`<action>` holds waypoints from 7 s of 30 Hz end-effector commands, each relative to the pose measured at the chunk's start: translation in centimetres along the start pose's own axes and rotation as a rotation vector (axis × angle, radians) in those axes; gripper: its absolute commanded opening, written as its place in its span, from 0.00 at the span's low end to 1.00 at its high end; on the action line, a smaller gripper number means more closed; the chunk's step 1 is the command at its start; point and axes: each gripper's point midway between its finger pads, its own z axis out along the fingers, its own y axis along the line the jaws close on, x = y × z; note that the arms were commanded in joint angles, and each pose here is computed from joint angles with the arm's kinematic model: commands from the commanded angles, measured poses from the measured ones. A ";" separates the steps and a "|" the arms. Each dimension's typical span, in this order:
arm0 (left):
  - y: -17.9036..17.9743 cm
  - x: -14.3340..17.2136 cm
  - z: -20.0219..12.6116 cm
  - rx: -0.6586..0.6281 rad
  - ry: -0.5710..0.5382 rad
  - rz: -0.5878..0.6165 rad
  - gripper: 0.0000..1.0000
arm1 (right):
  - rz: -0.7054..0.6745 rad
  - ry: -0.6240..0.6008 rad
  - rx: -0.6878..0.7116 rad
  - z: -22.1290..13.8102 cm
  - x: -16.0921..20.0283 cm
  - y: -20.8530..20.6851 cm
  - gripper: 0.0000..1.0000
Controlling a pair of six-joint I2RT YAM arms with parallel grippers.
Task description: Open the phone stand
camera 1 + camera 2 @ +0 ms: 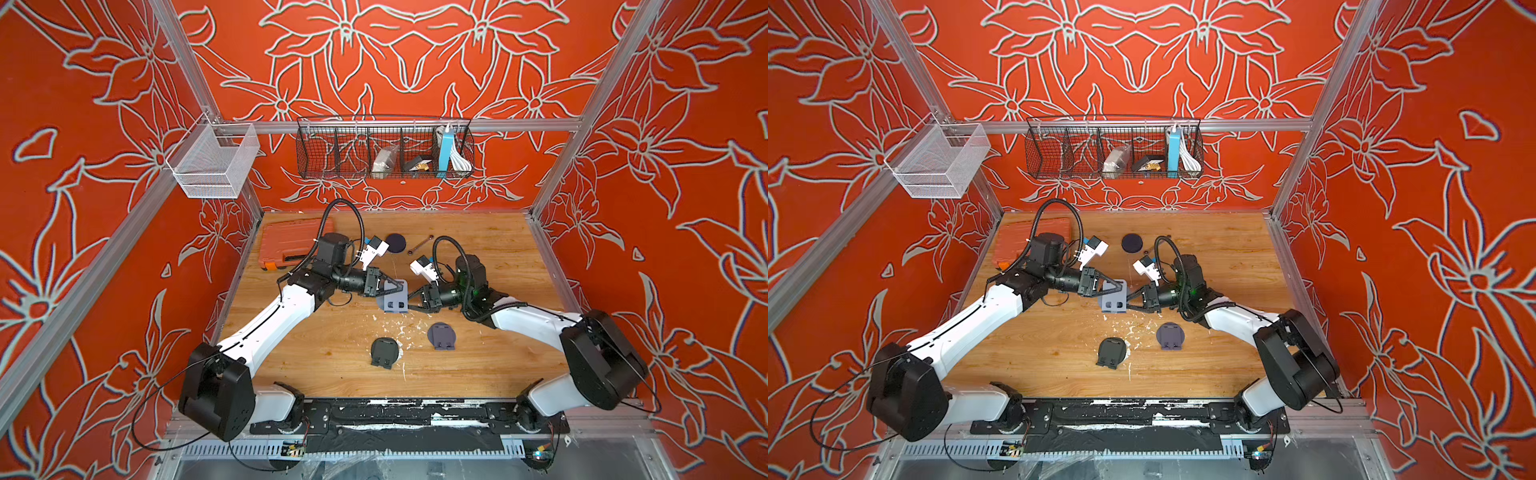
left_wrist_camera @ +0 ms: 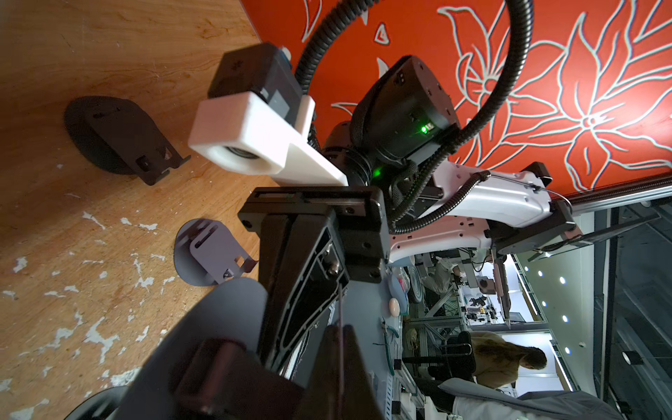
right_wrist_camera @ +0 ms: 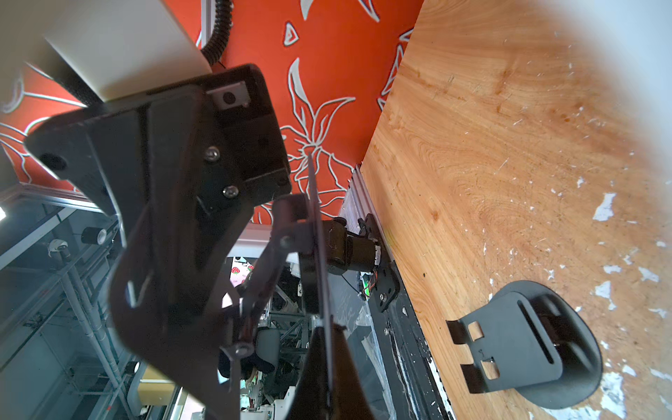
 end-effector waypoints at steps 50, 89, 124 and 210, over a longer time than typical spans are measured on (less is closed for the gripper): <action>-2.7 0.5 -1.2 0.143 -0.068 0.075 0.00 | 0.095 -0.195 0.030 -1.2 -5.8 -0.2 0.48; -10.7 -6.3 -5.1 0.100 -0.234 0.508 0.00 | 0.283 0.008 0.072 1.9 1.6 -5.2 0.00; -4.9 -6.1 -4.2 0.040 -0.163 0.404 0.12 | 0.199 -0.017 0.000 2.3 -0.2 -2.6 0.00; -1.4 -6.9 -3.6 -0.071 -0.246 0.480 0.00 | 0.298 -0.012 -0.071 1.1 1.0 -4.5 0.00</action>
